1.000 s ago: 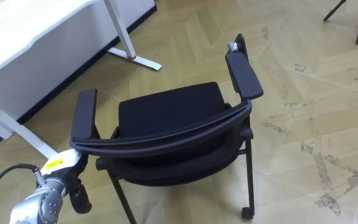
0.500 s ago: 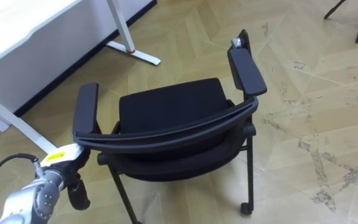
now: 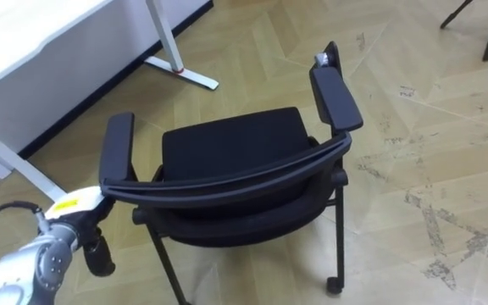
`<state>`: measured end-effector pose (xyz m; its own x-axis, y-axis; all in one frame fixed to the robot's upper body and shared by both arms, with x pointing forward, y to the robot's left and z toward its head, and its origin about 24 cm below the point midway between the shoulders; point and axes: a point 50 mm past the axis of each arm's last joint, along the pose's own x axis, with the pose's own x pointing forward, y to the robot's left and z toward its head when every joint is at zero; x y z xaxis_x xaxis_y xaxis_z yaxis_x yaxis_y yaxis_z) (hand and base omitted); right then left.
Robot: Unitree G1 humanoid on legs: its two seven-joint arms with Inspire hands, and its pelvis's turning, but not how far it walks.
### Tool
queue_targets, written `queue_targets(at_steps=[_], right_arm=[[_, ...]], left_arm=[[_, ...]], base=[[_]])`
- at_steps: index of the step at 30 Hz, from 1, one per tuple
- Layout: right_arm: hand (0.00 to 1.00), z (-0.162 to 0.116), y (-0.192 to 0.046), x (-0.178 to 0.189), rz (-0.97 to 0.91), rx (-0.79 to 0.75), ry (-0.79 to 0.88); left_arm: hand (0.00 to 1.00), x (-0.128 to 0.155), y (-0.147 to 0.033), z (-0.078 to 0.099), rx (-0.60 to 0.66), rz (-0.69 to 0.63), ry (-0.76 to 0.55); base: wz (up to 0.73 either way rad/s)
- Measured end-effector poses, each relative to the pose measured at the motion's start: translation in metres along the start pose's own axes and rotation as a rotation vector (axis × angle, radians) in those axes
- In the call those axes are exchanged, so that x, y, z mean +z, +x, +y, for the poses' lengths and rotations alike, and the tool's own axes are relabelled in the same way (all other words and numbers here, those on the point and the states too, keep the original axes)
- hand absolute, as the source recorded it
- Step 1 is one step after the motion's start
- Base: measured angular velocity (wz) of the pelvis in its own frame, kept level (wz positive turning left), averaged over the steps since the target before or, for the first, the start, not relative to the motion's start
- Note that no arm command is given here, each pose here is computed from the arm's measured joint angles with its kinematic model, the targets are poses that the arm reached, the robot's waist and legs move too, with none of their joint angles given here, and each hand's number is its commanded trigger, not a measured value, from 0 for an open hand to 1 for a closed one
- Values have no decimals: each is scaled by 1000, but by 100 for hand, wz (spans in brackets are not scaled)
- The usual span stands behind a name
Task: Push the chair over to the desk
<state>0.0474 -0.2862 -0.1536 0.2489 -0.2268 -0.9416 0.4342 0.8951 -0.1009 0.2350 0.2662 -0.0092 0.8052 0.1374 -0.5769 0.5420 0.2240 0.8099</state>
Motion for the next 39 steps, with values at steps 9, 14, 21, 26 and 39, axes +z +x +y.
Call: queue_targets(at_steps=[9,14,21,26,39], right_arm=[[0,-3,-1,-2,-3,-34,-1],[0,-3,-1,-1,-7,-29,-10],[0,0,0,4,-21,-17,-29],[0,-1,0,2,-13,-26,-28],[0,5,1,-4,14,-9,-25]], left_arm=[[0,3,2,9,28,-4,28],[0,6,-1,21,82,-7,64],[0,33,-9,68,274,-110,94],[0,38,-13,73,287,-121,105],[0,48,-21,82,304,-132,147]], base=[[0],[0],[-3],[-2],[3]])
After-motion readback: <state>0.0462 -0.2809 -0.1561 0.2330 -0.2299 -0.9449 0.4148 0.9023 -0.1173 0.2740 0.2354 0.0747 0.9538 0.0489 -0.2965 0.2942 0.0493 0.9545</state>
